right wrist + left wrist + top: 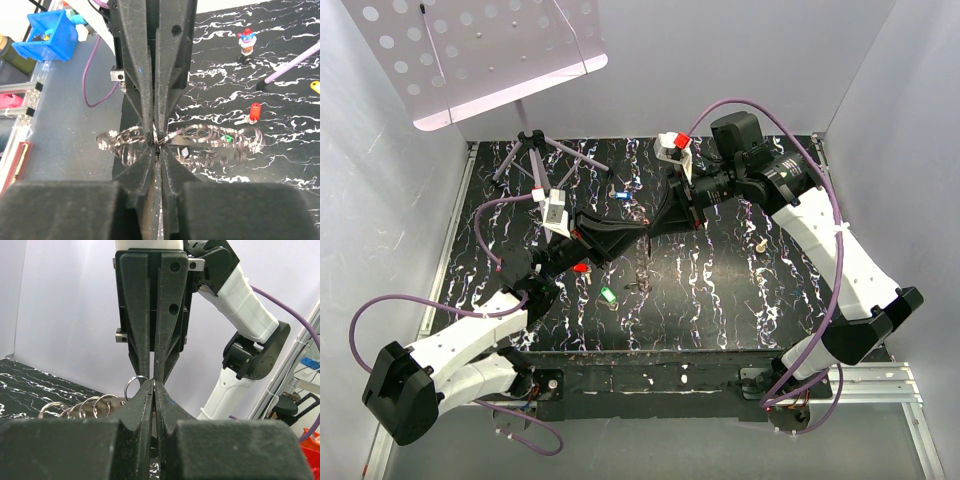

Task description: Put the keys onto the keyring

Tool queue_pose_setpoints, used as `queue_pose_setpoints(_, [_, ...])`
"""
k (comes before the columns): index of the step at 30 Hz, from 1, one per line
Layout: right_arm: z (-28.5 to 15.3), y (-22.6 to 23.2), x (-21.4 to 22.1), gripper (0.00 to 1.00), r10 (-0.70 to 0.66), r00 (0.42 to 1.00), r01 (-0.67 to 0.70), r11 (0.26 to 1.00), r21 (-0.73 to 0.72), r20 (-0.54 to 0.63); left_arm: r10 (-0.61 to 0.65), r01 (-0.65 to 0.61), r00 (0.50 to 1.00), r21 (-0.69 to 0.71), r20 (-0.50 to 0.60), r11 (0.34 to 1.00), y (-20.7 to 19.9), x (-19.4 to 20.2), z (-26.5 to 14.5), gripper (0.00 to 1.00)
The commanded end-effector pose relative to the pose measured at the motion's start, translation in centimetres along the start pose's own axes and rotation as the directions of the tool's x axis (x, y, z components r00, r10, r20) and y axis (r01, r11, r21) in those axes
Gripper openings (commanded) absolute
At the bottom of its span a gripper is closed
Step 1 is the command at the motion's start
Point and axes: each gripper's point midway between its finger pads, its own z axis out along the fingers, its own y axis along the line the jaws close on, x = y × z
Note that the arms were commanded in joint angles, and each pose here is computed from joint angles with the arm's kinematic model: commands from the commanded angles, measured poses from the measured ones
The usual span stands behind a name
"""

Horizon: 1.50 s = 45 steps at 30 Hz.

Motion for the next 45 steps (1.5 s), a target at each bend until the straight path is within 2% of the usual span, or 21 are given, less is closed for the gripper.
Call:
queue_pose_setpoints(1, [0.2,0.1,-0.9,0.02,-0.032,0.999,0.033,0.999,-0.009,0.022,0.01,-0.01,1.0,-0.003,0.028,1.0,-0.3,-0.7,-0.2,0.0])
queue_pose_setpoints(11, [-0.2,0.6,-0.1,0.01,-0.05,0.999,0.05,0.999,-0.008,0.005,-0.033,0.033,0.999,-0.011,-0.031,0.999,-0.4,0.4,-0.6,0.0])
queue_pose_setpoints(12, [-0.3,0.6,0.3,0.01,-0.051,0.999,0.051,0.999,-0.005,-0.005,-0.042,0.041,0.998,-0.021,-0.052,0.999,-0.4,0.7,-0.7,0.03])
queue_pose_setpoints(16, [-0.3,0.8,2.2,0.01,-0.048,0.997,0.048,0.999,-0.014,-0.06,-0.042,0.036,0.99,-0.043,-0.135,0.998,-0.8,1.3,-1.4,0.31])
queue_pose_setpoints(22, [-0.7,1.3,4.6,0.01,-0.036,0.99,0.03,0.999,-0.042,-0.137,-0.036,0.011,0.957,-0.089,-0.289,0.996,-0.8,2.2,-3.0,0.51])
queue_pose_setpoints(28, [-0.8,2.0,6.2,0.01,-0.043,0.978,0.029,0.997,-0.071,-0.202,0.024,-0.048,0.89,-0.042,-0.456,0.998,-1.1,2.5,-3.9,0.53])
queue_pose_setpoints(32, [-0.5,2.4,7.2,0.01,-0.037,0.963,0.011,0.995,-0.097,-0.267,0.043,-0.038,0.816,0.019,-0.577,0.999,-1.7,2.8,-3.7,0.53])
queue_pose_setpoints(39, [0.0,2.2,7.8,0.01,-0.004,0.952,-0.029,0.994,-0.106,-0.305,-0.127,0.141,0.689,-0.04,-0.713,0.989,-1.5,3.9,-3.0,0.54])
queue_pose_setpoints(45, [0.3,2.1,7.7,0.01,0.017,0.953,-0.055,0.991,-0.118,-0.301,-0.231,0.231,0.637,-0.103,-0.735,0.967,-1.7,4.8,-3.3,0.53])
